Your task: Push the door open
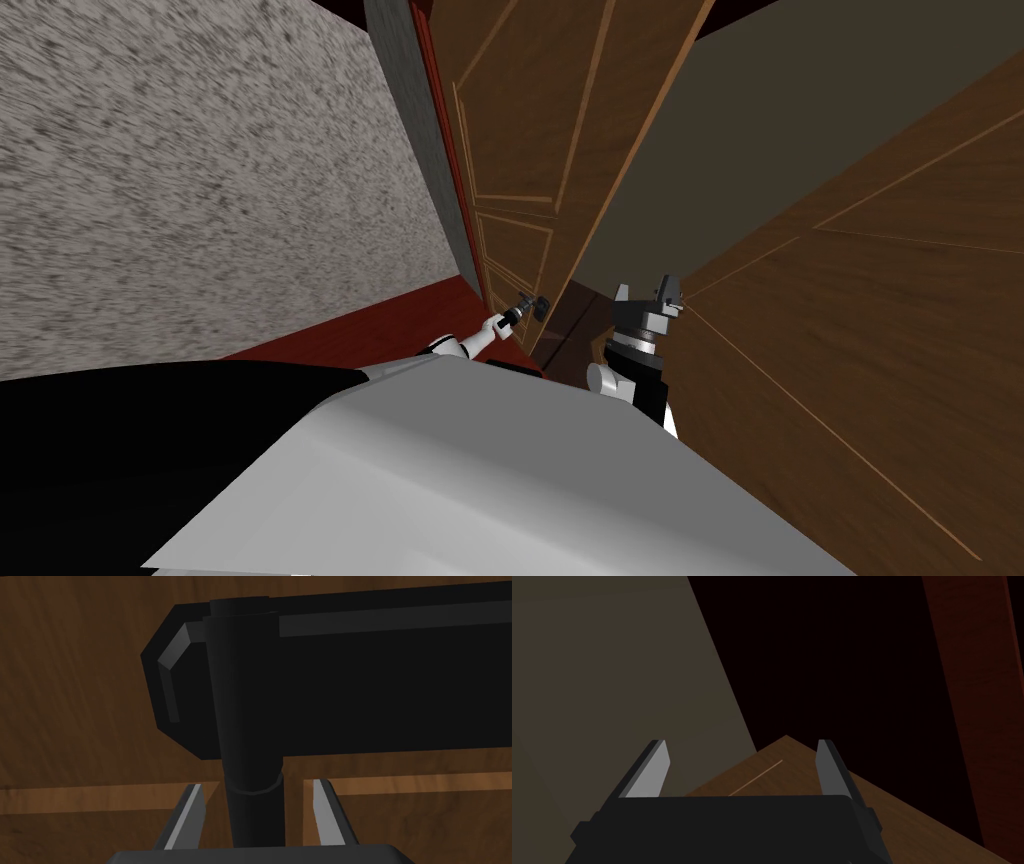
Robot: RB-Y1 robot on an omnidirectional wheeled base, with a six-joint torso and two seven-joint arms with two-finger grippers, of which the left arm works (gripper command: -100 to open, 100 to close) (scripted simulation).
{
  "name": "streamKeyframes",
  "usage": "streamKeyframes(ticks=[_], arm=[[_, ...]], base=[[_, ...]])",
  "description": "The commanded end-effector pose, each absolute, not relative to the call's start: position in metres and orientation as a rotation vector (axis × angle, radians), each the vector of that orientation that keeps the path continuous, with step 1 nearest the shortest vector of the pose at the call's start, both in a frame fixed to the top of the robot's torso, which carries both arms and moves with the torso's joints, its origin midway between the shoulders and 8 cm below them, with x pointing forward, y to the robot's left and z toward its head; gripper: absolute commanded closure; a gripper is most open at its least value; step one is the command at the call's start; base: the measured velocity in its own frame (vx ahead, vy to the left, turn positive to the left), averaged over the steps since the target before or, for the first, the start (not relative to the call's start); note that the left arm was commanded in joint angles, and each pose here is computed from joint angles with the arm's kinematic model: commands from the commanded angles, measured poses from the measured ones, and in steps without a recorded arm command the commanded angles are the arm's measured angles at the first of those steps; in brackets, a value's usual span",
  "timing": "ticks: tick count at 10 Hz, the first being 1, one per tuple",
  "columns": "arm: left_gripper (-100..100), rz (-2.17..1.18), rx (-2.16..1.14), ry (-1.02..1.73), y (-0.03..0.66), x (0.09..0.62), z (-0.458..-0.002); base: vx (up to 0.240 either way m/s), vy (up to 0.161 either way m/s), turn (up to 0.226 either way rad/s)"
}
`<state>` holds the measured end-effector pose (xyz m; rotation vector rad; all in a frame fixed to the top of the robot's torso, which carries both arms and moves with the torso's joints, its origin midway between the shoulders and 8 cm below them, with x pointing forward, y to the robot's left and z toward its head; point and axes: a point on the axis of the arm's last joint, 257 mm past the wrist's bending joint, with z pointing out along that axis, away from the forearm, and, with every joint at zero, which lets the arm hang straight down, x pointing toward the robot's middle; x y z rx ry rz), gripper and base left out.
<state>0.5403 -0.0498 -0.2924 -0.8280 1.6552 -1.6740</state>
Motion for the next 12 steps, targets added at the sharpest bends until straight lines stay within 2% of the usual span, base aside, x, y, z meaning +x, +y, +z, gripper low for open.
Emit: streamKeyframes(ticks=[1,5,12], arm=[[100,-1.672,-0.829,1.656,-0.049,0.541,-0.293],[100,-1.672,-0.829,1.656,-0.049,0.541,-0.293],[100,-1.592,-0.863,1.619,-0.007,0.560,-0.296]], base=[[-0.027,0.018,-0.016],[-0.005,0.005,-0.001],[0.086,-0.146,0.039]])
